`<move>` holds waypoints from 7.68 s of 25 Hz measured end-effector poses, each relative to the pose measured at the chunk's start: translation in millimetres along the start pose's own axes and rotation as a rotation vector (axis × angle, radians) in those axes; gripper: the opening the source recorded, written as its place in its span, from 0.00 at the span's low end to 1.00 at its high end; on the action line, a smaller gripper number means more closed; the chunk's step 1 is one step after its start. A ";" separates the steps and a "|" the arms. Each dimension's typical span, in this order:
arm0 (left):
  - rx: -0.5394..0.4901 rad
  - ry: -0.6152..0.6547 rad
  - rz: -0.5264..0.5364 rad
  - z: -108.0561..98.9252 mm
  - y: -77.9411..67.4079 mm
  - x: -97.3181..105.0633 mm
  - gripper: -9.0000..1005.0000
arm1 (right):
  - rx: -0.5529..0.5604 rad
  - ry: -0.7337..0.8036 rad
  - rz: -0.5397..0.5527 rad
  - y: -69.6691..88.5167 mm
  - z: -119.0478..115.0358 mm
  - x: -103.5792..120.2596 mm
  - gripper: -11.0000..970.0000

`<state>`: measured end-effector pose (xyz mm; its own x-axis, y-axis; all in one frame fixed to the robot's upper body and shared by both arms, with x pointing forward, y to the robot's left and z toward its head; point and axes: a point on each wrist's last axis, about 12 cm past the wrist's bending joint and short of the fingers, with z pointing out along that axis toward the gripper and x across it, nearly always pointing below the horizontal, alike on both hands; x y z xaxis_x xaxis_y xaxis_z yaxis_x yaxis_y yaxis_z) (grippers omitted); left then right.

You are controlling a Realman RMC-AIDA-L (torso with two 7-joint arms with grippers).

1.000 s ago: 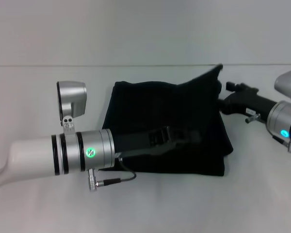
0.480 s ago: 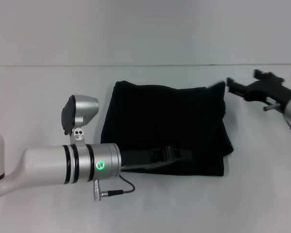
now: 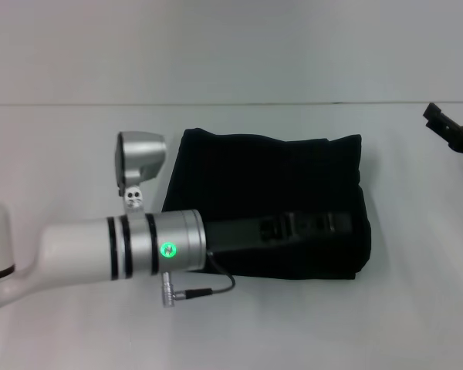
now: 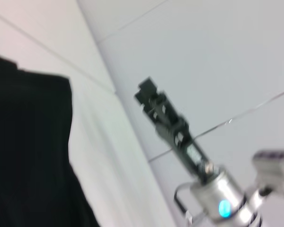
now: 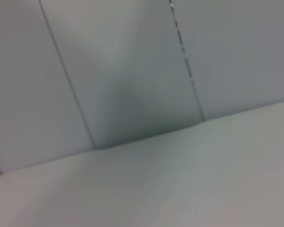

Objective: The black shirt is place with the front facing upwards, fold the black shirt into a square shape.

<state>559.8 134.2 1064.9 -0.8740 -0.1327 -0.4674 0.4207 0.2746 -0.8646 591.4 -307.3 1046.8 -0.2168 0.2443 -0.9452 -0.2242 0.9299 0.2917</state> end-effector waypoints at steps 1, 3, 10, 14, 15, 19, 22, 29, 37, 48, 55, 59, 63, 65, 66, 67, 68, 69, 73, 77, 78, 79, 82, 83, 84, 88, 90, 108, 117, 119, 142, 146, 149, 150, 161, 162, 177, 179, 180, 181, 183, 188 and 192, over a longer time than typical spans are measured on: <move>0.004 -0.014 -0.003 -3.0 0.3 -1.5 0.28 | -0.047 -0.002 -0.001 4.6 -2.9 1.6 0.97; 0.003 -0.049 -0.008 -12.2 2.3 -5.9 0.34 | -0.160 0.003 -0.019 16.3 -8.8 5.2 0.97; -0.135 -0.207 -0.111 -66.0 28.0 -22.1 0.63 | -0.589 0.113 -0.179 63.7 -24.9 22.6 0.97; -0.183 -0.292 -0.150 -91.4 38.7 -23.6 0.79 | -0.622 0.198 -0.221 68.0 -26.2 34.4 0.97; -0.194 -0.307 -0.161 -96.0 40.9 -23.3 0.84 | -0.606 0.218 -0.227 66.4 -25.7 37.0 0.97; -0.224 -0.326 -0.175 -104.7 45.5 -23.2 0.94 | -0.518 0.261 -0.220 54.9 -26.1 43.3 0.97; -0.227 -0.323 -0.175 -105.5 45.9 -23.1 0.94 | -0.464 0.229 -0.134 44.5 -30.0 37.2 0.97; -0.229 -0.262 0.036 -119.3 40.0 -30.6 0.94 | -0.346 0.267 0.327 7.3 -22.8 -8.5 0.97; -0.335 -0.294 0.172 -153.9 46.4 -29.5 0.94 | -0.211 0.337 0.618 4.4 17.5 -41.6 0.94; -0.338 -0.326 0.158 -159.7 47.8 -25.6 0.94 | -0.125 0.444 0.543 45.1 55.9 -23.4 0.89; -0.333 -0.329 0.160 -158.0 46.9 -27.6 0.94 | -0.119 0.448 0.532 47.4 53.4 -15.3 0.86; -0.334 -0.331 0.160 -157.7 46.9 -28.6 0.94 | -0.128 0.439 0.502 46.5 50.6 -13.0 0.84; -0.329 -0.334 0.155 -156.9 46.3 -29.5 0.94 | -0.129 0.433 0.468 45.3 49.9 -13.0 0.82; -0.326 -0.333 0.155 -156.2 46.0 -29.4 0.94 | -0.134 0.432 0.448 46.1 50.0 -12.4 0.81; -0.325 -0.333 0.155 -155.8 45.9 -29.3 0.94 | -0.136 0.431 0.439 46.7 50.2 -12.2 0.77; -0.324 -0.333 0.155 -155.3 45.9 -29.3 0.94 | -0.138 0.430 0.434 47.2 50.4 -12.0 0.73; -0.323 -0.333 0.154 -154.8 45.8 -29.2 0.94 | -0.142 0.430 0.428 48.5 51.0 -11.8 0.69; -0.322 -0.333 0.153 -154.6 45.7 -29.1 0.94 | -0.144 0.429 0.424 49.4 51.4 -11.8 0.65; -0.321 -0.333 0.153 -154.5 45.7 -29.1 0.94 | -0.141 0.428 0.420 50.0 52.2 -11.8 0.48; -0.321 -0.332 0.152 -154.4 45.7 -29.0 0.94 | -0.137 0.425 0.423 49.2 52.1 -11.9 0.33; -0.321 -0.332 0.152 -154.3 45.7 -28.9 0.94 | -0.137 0.425 0.423 49.2 52.1 -11.9 0.31; -0.321 -0.331 0.152 -154.3 45.7 -28.9 0.94 | -0.137 0.424 0.422 49.2 52.2 -11.9 0.28; -0.321 -0.331 0.152 -154.0 45.7 -28.7 0.94 | -0.137 0.422 0.416 49.5 52.9 -12.6 0.22; -0.321 -0.331 0.152 -153.9 45.7 -28.7 0.94 | -0.137 0.421 0.415 49.7 53.1 -12.7 0.20; -0.321 -0.331 0.152 -153.9 45.7 -28.7 0.94 | -0.137 0.421 0.415 49.9 53.3 -12.7 0.17; -0.321 -0.331 0.152 -153.8 45.7 -28.5 0.94 | -0.137 0.419 0.416 50.4 53.7 -12.8 0.06; -0.321 -0.331 0.151 -154.0 45.9 -28.2 0.94 | -0.136 0.419 0.417 50.2 53.6 -12.7 0.01; -0.323 -0.327 0.149 -154.2 46.2 -27.4 0.93 | -0.154 0.301 0.337 36.4 51.3 -34.6 0.06; -0.322 -0.324 0.151 -153.3 45.9 -28.2 0.93 | -0.051 0.313 0.305 38.4 58.3 -23.8 0.09; -0.322 -0.323 0.151 -153.2 45.9 -28.2 0.93 | -0.020 0.315 0.304 36.2 58.4 -21.2 0.09; -0.295 -0.328 0.028 -149.8 45.7 -29.1 0.93 | -0.375 0.356 -0.128 44.7 10.1 14.8 0.81; -0.289 -0.327 0.005 -148.3 45.9 -28.3 0.93 | -0.342 0.412 -0.132 40.0 2.3 30.4 0.83; -0.285 -0.327 -0.005 -147.4 45.9 -27.9 0.93 | -0.328 0.423 -0.131 35.5 -4.8 36.6 0.84; -0.284 -0.328 -0.010 -147.1 45.9 -27.7 0.93 | -0.324 0.425 -0.133 34.1 -6.9 38.2 0.84; -0.278 -0.325 -0.089 -143.2 46.0 -29.6 0.93 | -0.303 0.421 -0.135 22.9 -17.8 39.8 0.85; -0.281 -0.317 -0.118 -142.0 46.4 -30.5 0.93 | -0.313 0.411 -0.137 22.4 -18.8 37.6 0.85; -0.494 -0.216 -0.279 -124.4 56.5 -65.2 0.93 | -0.637 0.294 -0.383 28.9 -72.6 38.3 0.85; -0.512 -0.207 -0.276 -120.6 58.3 -63.3 0.93 | -0.636 0.292 -0.396 28.8 -76.4 42.2 0.85; -0.515 -0.204 -0.277 -119.2 58.7 -62.6 0.93 | -0.637 0.292 -0.398 29.1 -77.5 43.4 0.85; -0.518 -0.202 -0.279 -118.0 59.1 -62.0 0.93 | -0.638 0.294 -0.398 29.4 -78.1 44.4 0.85; -0.520 -0.193 -0.284 -115.2 59.6 -60.2 0.93 | -0.639 0.297 -0.398 29.9 -78.1 45.3 0.85; -0.516 -0.169 -0.286 -107.8 59.1 -56.3 0.93 | -0.643 0.298 -0.390 31.1 -77.9 45.9 0.85; -0.508 -0.146 -0.273 -95.7 56.8 -54.8 0.93 | -0.645 0.299 -0.387 31.5 -78.1 46.3 0.85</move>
<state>608.4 248.2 1059.0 -0.8764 -0.3825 -0.2926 -0.0149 0.6288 -0.7774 500.1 -288.2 1023.7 -0.2359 -0.2306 -0.9440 -0.8195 0.5694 0.0657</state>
